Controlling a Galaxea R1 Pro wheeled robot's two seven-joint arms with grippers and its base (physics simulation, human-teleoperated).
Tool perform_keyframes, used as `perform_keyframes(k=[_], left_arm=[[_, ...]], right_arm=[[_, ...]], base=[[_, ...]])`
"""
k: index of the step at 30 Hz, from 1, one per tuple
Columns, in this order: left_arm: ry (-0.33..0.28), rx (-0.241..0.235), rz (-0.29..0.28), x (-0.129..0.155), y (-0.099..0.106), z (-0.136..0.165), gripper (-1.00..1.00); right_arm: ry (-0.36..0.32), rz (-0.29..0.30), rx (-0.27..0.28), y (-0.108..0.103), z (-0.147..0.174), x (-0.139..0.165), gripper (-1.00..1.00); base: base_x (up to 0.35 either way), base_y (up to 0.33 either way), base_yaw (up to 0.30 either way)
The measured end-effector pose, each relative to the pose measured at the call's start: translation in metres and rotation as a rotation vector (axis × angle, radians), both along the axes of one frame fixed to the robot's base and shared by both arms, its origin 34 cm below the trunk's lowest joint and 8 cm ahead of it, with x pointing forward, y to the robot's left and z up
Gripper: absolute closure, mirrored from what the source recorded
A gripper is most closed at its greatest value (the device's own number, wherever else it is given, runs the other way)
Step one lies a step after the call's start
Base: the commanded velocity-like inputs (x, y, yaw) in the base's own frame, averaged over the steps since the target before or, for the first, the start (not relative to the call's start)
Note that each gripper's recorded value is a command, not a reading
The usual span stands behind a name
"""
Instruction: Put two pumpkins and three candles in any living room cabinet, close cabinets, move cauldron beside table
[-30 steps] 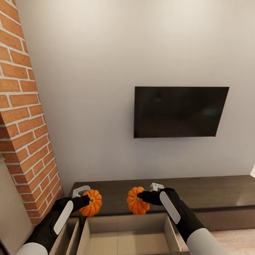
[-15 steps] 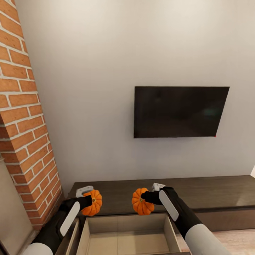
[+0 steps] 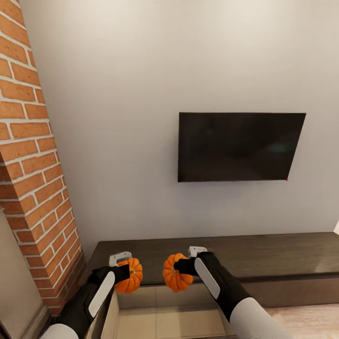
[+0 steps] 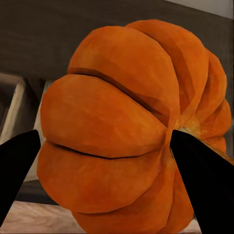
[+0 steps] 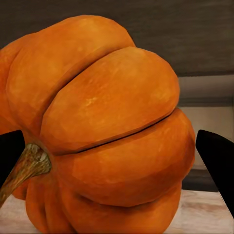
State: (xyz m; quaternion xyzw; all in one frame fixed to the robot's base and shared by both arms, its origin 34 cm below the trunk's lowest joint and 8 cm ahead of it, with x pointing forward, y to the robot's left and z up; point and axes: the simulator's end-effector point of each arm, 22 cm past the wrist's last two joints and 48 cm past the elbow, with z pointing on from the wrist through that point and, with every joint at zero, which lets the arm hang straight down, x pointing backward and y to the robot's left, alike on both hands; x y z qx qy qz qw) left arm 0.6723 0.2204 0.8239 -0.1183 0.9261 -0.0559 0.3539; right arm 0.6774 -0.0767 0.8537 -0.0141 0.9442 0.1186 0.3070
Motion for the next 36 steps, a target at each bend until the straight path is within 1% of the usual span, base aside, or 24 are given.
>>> perform_keyframes(k=[2, 6, 10, 20, 29, 36], left_arm=[[0.005, 0.006, -0.005, -0.001, -0.004, -0.004, 1.00], [0.041, 0.041, 0.022, -0.007, -0.002, -0.019, 1.00], [0.062, 0.054, 0.029, -0.012, -0.006, -0.029, 1.00], [0.074, 0.047, 0.017, -0.013, -0.018, -0.045, 1.00], [0.073, 0.047, 0.009, -0.013, -0.021, -0.058, 1.00], [0.072, 0.048, 0.007, -0.013, -0.021, -0.069, 1.00]], right_arm=[[-0.001, 0.009, -0.008, 0.002, -0.003, -0.001, 1.00], [-0.005, 0.056, -0.041, 0.014, -0.012, -0.006, 1.00], [-0.002, 0.076, -0.061, 0.016, -0.022, -0.009, 1.00], [-0.001, 0.081, -0.067, 0.017, -0.036, -0.009, 1.00], [-0.005, 0.084, -0.070, 0.016, -0.047, -0.007, 1.00], [-0.019, 0.081, -0.059, 0.018, -0.053, -0.003, 1.00]], base=[[0.000, 0.000, 0.000], [0.000, 0.000, 0.000], [0.000, 0.000, 0.000], [0.000, 0.000, 0.000], [0.000, 0.000, 0.000], [0.000, 0.000, 0.000]])
